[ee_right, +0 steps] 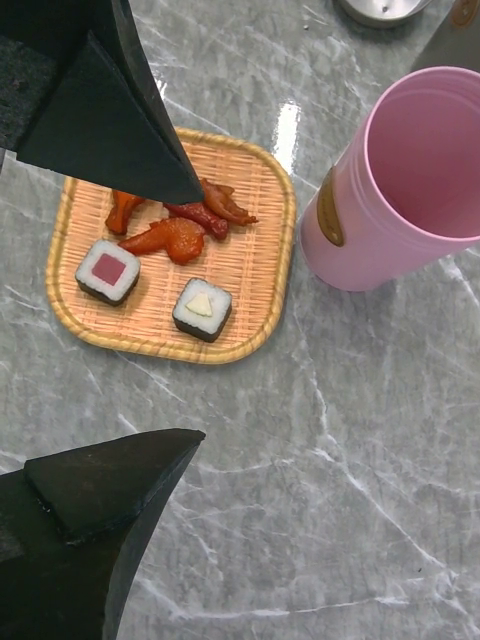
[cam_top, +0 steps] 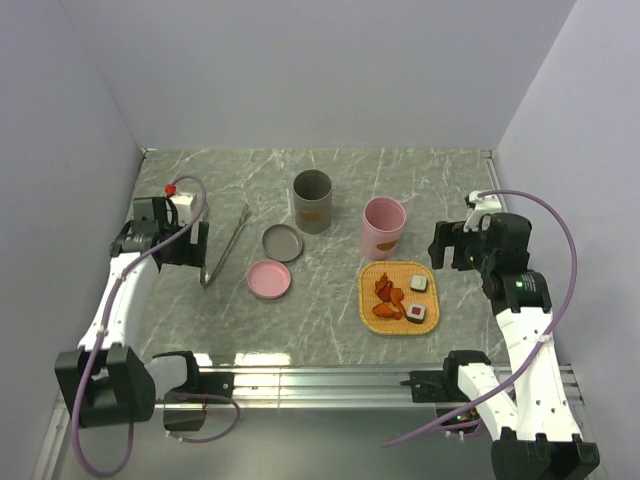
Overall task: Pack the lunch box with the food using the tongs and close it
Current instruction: Grab the clamp with the left arm
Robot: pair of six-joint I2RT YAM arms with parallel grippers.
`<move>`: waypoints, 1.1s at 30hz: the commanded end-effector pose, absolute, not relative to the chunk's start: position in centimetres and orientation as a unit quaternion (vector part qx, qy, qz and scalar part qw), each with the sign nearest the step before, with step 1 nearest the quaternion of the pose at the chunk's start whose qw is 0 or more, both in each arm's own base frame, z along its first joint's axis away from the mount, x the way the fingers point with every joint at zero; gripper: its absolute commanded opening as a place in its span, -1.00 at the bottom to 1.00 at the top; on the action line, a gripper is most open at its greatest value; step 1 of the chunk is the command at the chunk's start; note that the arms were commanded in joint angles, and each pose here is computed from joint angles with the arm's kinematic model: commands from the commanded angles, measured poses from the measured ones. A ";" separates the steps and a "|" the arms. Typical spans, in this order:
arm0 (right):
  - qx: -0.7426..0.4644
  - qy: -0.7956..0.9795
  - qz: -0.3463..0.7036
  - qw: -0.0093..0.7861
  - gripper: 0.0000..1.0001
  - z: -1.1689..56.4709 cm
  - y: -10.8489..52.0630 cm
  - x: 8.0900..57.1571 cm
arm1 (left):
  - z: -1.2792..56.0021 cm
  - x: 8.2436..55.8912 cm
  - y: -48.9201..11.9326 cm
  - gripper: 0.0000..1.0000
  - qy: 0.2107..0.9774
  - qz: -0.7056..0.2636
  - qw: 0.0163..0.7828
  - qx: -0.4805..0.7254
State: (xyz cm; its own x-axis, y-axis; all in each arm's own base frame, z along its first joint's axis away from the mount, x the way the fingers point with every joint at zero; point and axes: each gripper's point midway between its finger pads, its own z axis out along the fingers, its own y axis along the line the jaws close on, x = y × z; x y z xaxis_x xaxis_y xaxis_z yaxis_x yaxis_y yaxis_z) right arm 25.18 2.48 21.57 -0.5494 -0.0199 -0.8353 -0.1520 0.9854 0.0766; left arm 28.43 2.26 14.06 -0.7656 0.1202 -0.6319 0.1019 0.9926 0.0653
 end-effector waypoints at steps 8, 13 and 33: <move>-0.050 0.871 0.062 0.485 0.99 22.2 2.1 26.3 | 8.9 29.7 1.3 0.91 0.967 -0.022 0.250 0.052; -0.051 0.872 0.059 0.482 0.99 22.0 2.0 26.3 | 6.5 29.9 0.8 0.93 0.974 -0.030 0.223 0.033; -0.051 0.879 0.057 0.471 0.99 20.8 1.9 27.0 | 2.5 33.2 -0.1 0.79 0.979 -0.007 0.206 -0.010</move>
